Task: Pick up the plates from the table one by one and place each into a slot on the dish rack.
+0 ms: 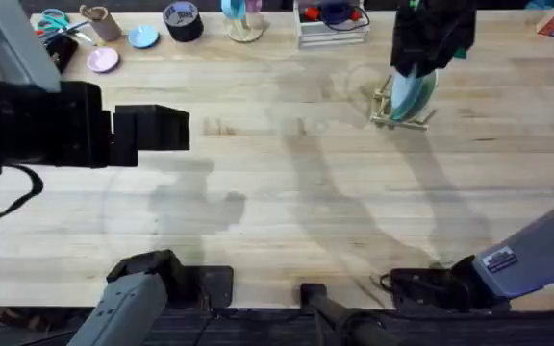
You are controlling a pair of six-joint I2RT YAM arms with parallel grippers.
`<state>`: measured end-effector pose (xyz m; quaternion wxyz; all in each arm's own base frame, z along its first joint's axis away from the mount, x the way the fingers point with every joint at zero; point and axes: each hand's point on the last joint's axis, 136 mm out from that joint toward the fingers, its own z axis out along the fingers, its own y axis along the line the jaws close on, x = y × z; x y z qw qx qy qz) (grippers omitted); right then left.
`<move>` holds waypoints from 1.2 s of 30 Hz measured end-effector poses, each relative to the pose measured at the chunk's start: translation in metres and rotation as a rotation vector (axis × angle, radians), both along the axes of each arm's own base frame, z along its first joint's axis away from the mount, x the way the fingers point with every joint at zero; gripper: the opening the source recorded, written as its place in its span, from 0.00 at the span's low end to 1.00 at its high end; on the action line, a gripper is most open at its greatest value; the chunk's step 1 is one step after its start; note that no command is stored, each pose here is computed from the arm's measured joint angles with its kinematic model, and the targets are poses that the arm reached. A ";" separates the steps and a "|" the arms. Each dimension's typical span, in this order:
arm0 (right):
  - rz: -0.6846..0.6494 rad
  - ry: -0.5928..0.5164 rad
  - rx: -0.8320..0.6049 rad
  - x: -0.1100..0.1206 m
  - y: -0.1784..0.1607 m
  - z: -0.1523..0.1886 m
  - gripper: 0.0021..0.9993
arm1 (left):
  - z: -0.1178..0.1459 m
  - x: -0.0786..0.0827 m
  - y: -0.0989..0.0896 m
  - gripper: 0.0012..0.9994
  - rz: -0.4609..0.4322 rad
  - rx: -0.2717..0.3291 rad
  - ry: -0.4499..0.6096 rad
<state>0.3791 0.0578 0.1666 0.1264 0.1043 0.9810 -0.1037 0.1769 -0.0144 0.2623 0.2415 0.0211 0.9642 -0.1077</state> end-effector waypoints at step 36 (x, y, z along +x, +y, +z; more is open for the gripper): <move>-0.019 0.052 0.010 0.002 0.004 -0.021 0.03 | 0.000 0.000 0.000 0.99 0.000 0.000 0.000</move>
